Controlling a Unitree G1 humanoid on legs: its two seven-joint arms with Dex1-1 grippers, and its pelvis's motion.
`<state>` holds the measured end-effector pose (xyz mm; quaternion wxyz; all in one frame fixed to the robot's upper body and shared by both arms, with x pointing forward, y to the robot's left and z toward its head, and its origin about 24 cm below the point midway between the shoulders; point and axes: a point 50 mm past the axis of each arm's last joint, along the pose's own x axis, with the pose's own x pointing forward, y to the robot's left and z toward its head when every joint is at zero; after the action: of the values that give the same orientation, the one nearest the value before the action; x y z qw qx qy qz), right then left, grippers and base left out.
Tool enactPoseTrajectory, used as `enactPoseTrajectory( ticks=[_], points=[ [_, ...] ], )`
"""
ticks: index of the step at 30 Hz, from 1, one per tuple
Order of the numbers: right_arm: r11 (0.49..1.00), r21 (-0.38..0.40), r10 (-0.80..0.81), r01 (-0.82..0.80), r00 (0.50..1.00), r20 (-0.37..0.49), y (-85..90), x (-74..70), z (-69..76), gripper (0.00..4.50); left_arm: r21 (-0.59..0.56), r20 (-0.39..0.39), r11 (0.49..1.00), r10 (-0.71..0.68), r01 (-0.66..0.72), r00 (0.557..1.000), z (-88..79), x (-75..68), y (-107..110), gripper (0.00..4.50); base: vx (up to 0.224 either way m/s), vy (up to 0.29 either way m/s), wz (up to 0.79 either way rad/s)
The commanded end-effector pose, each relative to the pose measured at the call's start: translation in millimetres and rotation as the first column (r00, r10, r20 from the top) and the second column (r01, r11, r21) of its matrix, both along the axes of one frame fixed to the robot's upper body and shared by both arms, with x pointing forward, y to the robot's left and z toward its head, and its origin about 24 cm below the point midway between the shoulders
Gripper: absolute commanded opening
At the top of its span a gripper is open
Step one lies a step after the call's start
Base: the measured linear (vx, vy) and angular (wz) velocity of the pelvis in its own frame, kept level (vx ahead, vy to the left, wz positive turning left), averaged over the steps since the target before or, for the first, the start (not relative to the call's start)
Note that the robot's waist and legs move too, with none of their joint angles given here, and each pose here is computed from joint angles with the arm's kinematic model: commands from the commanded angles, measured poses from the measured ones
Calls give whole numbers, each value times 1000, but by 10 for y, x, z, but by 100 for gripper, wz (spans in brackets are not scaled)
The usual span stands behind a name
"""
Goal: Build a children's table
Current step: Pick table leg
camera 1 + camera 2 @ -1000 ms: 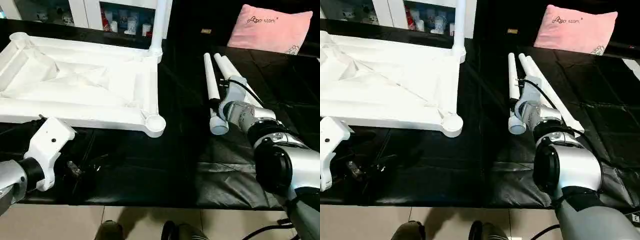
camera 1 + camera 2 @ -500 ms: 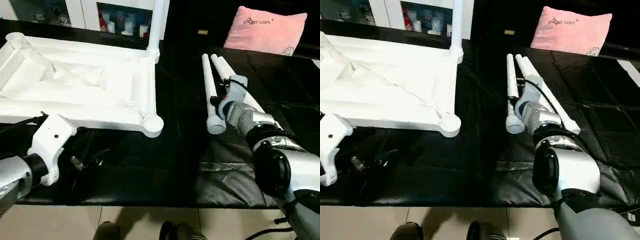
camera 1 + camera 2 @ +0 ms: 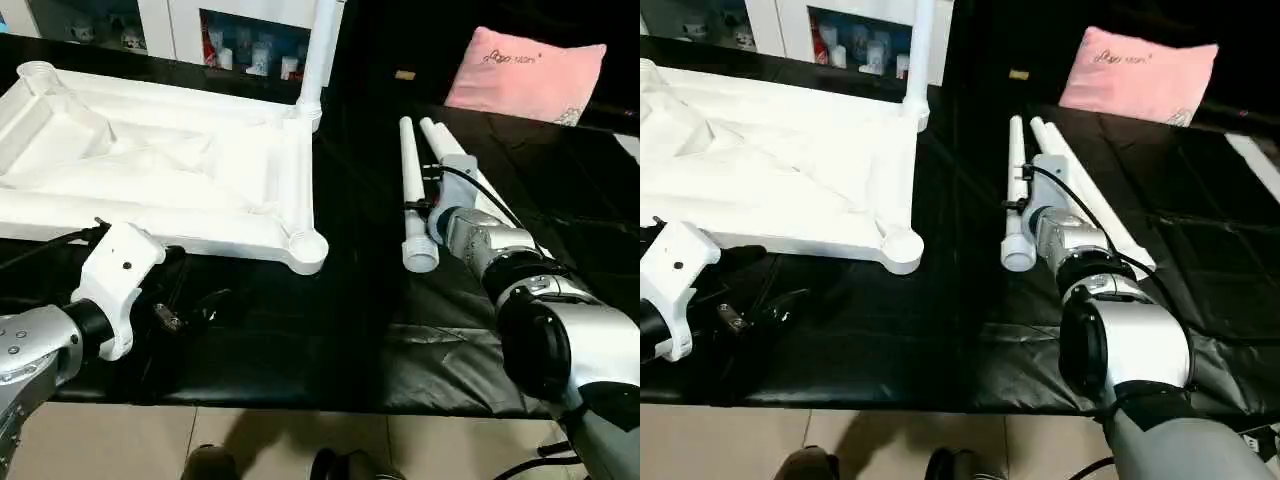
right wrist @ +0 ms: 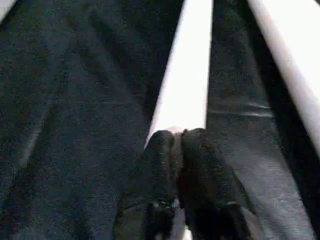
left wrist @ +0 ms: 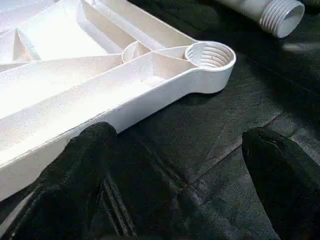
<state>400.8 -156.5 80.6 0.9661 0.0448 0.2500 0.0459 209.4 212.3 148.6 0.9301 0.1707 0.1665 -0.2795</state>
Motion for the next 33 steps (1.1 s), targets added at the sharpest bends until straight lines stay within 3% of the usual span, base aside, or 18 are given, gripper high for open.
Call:
enactPoseTrajectory(
  ticks=[1, 11, 20, 23, 26, 33],
  points=[
    [1000, -15, -8, 8, 1000, -14, -76, 8, 40, 78, 7, -3, 1000, -13, 13, 1000, -21, 14, -25, 450, 0, 0, 0],
    [999, 25, -27, 29, 996, -80, -154, -36, -23, 172, 25, -6, 999, -42, 42, 999, -6, 9, -49, 450, 0, 0, 0],
    [998, 26, 60, -56, 985, -161, -219, -121, -135, 240, 25, -17, 997, -67, 68, 998, -16, -16, -83, 450, 0, 0, 0],
    [996, 33, 88, -84, 978, -187, -217, -156, -191, 271, 25, -21, 997, -77, 78, 997, -23, -6, -94, 450, 0, 0, 0],
    [989, 61, 145, -133, 955, -258, -246, -268, -352, 284, 28, -26, 994, -103, 104, 994, -31, 27, -124, 450, 0, 0, 0],
    [982, 104, 183, -158, 933, -310, -361, -353, -402, 353, 29, -27, 992, -125, 126, 992, -26, 43, -151, 450, 0, 0, 0]
  ],
)
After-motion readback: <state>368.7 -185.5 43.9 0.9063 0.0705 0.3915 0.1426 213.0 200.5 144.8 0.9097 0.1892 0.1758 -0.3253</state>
